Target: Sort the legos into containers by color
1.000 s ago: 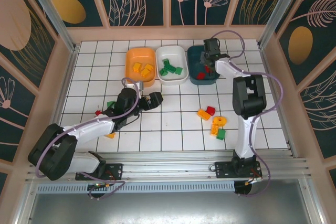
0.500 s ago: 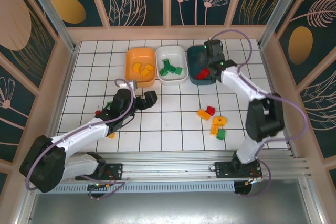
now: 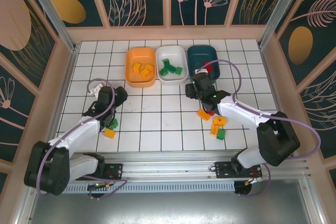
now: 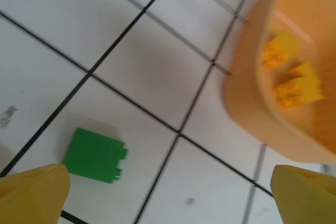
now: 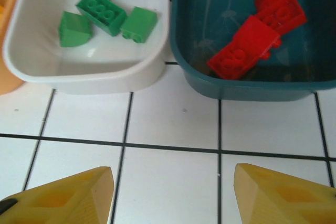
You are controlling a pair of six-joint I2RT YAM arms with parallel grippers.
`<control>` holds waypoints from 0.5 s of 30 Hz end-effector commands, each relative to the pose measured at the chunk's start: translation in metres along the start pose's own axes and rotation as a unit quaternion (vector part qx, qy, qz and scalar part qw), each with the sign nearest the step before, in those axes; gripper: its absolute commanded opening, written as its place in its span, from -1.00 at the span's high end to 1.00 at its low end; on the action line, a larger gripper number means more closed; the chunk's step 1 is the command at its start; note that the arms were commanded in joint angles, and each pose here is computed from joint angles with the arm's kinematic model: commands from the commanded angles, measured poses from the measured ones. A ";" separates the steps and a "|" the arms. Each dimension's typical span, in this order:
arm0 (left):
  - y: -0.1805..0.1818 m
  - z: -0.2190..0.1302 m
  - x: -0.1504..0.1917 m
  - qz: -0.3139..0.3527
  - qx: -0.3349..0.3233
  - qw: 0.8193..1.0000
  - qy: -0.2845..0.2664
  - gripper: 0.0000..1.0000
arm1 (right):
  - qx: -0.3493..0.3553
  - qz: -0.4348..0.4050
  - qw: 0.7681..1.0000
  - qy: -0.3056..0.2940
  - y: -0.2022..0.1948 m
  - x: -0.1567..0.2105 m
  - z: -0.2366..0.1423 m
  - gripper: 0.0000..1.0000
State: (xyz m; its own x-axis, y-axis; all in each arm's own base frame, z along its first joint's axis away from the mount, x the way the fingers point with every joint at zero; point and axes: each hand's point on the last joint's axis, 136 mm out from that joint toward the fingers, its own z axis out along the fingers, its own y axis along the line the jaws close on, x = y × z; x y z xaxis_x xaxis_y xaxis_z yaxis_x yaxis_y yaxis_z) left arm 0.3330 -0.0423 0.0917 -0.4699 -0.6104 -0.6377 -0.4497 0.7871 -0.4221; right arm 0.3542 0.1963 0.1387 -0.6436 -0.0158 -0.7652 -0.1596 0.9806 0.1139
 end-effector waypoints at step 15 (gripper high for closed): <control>0.010 0.043 0.006 -0.101 -0.046 0.991 0.078 -0.57 | -0.048 0.012 0.998 -0.036 0.012 0.007 0.001 -0.24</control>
State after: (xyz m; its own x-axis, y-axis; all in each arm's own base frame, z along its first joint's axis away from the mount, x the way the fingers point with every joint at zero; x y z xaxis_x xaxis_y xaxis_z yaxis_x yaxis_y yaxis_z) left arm 0.3503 -0.0355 0.0523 -0.4701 -0.7653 -0.4396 -0.6005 0.6424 -0.4761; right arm 0.3467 0.2029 0.1186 -0.6332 -0.0075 -0.7740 -0.2035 0.9664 0.1571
